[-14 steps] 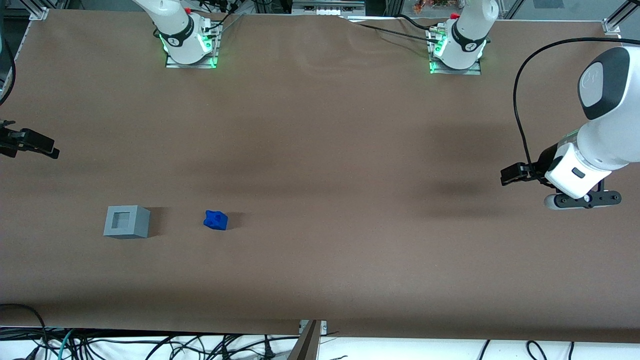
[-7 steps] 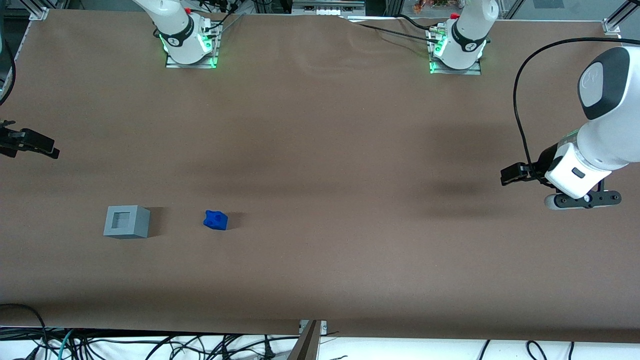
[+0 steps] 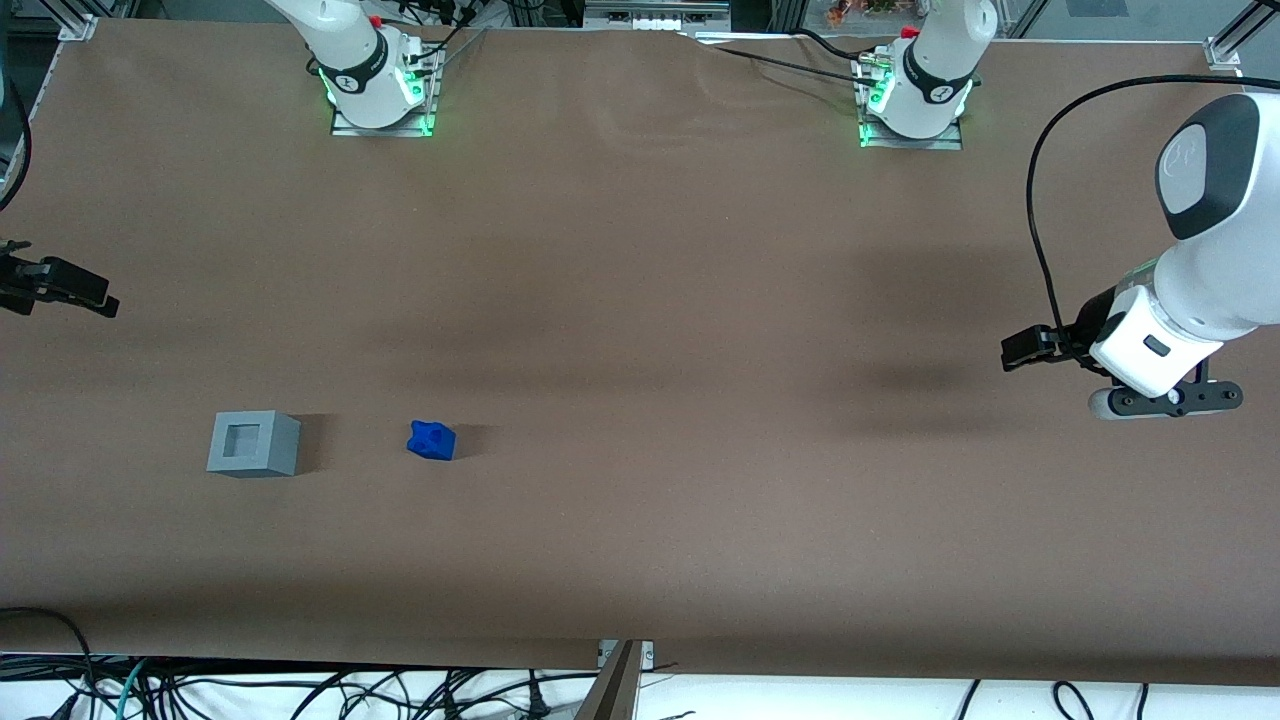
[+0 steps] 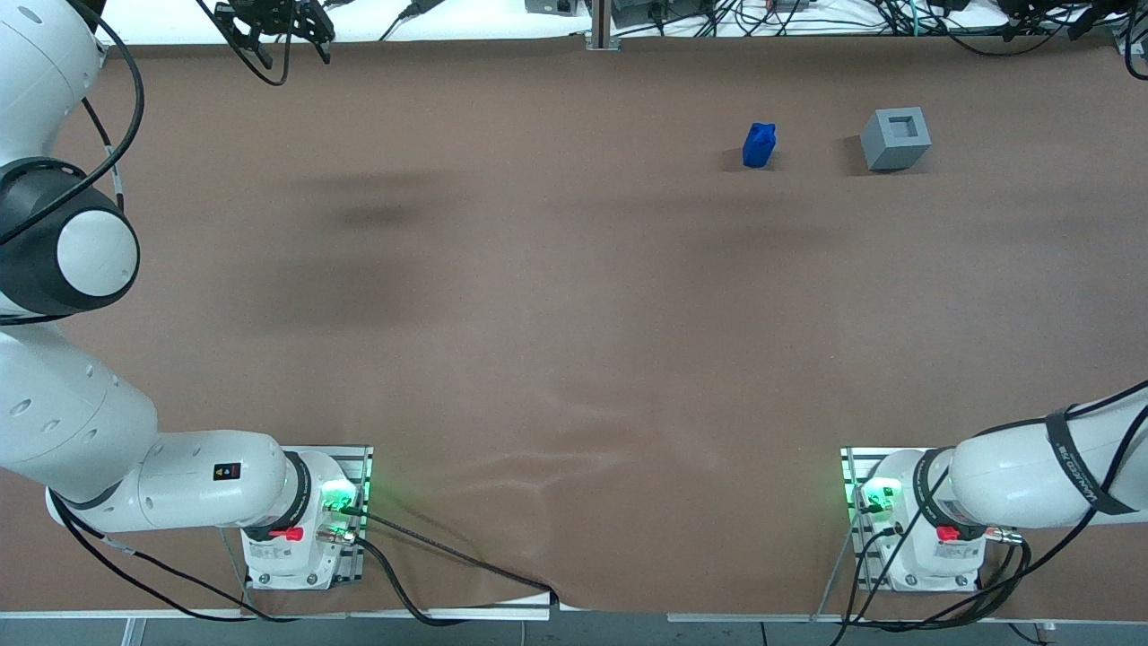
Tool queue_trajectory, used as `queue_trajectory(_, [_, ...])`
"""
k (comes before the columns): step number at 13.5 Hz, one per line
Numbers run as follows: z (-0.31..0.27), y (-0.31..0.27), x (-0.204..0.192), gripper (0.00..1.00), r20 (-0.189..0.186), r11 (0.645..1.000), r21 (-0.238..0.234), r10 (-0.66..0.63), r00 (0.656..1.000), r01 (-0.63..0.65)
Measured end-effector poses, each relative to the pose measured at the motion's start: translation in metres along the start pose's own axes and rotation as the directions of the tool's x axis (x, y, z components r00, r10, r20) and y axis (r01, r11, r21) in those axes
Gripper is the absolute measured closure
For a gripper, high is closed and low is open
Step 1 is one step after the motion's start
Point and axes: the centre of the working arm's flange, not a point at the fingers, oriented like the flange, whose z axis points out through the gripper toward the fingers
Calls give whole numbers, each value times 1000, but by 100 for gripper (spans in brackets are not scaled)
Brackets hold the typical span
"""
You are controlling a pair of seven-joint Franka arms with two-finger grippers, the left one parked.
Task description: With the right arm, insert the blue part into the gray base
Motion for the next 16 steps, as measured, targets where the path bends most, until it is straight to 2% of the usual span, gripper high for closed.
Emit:
queue_trajectory(7, [5,-2,2,0,8,1000,-3,-5,1000,5])
queue_trajectory(9, [15,-12,7,0,31,998,-44,-34,999,35])
queue_trajectory(11, [20,-33,11,0,45,995,-69,-76,996,79])
queue_trajectory(13, [30,-53,16,0,59,992,-69,-106,993,110])
queue_trajectory(16, [48,-98,26,0,52,991,-65,-110,993,113])
